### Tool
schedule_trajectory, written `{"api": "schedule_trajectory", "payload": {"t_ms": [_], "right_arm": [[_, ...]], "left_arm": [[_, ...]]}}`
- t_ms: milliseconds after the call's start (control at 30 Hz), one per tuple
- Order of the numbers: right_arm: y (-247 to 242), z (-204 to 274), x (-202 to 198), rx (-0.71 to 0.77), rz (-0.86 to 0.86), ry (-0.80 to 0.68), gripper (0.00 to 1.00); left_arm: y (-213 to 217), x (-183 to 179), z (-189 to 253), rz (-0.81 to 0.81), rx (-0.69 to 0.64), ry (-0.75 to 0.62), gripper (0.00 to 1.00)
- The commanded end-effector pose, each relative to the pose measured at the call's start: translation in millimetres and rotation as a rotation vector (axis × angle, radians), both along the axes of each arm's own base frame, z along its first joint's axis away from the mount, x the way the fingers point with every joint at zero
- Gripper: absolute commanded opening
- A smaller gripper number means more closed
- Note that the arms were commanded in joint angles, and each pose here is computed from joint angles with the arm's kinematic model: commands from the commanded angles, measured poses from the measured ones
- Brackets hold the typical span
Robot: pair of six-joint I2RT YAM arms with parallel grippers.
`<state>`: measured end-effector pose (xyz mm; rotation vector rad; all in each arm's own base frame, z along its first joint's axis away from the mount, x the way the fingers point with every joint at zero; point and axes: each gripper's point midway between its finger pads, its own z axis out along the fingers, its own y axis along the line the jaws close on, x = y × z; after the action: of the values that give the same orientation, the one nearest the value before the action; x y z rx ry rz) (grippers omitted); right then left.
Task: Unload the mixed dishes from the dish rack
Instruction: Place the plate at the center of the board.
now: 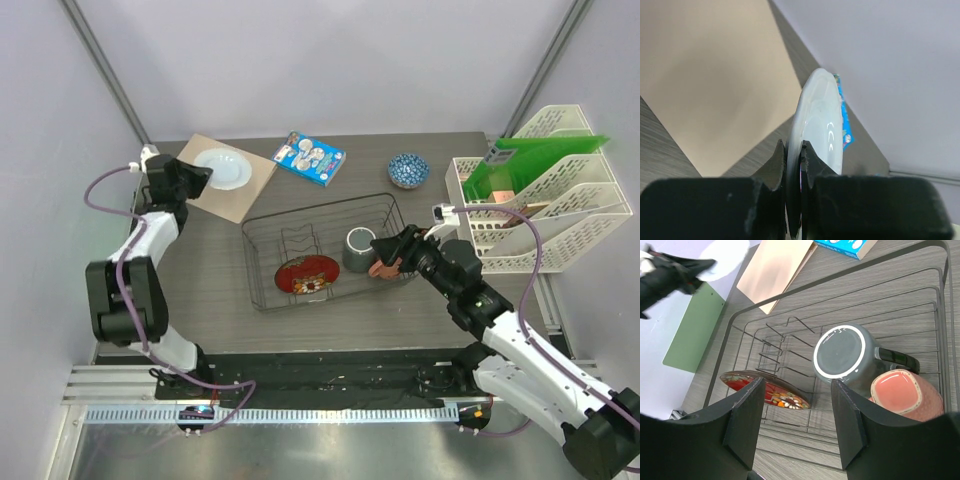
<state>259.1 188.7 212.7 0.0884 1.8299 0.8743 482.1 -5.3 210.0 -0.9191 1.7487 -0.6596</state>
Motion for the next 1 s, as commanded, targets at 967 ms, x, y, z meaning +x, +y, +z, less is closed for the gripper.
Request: {"api": "schedule_trajectory", "payload": {"t_ms": [967], "right_arm": [[2.7,-0.8,1.8,-0.019,0.015,-0.023,0.61]], "left_arm": [[5.3,76.5,-149.5,-0.053,0.145,0.523,0.09]]}}
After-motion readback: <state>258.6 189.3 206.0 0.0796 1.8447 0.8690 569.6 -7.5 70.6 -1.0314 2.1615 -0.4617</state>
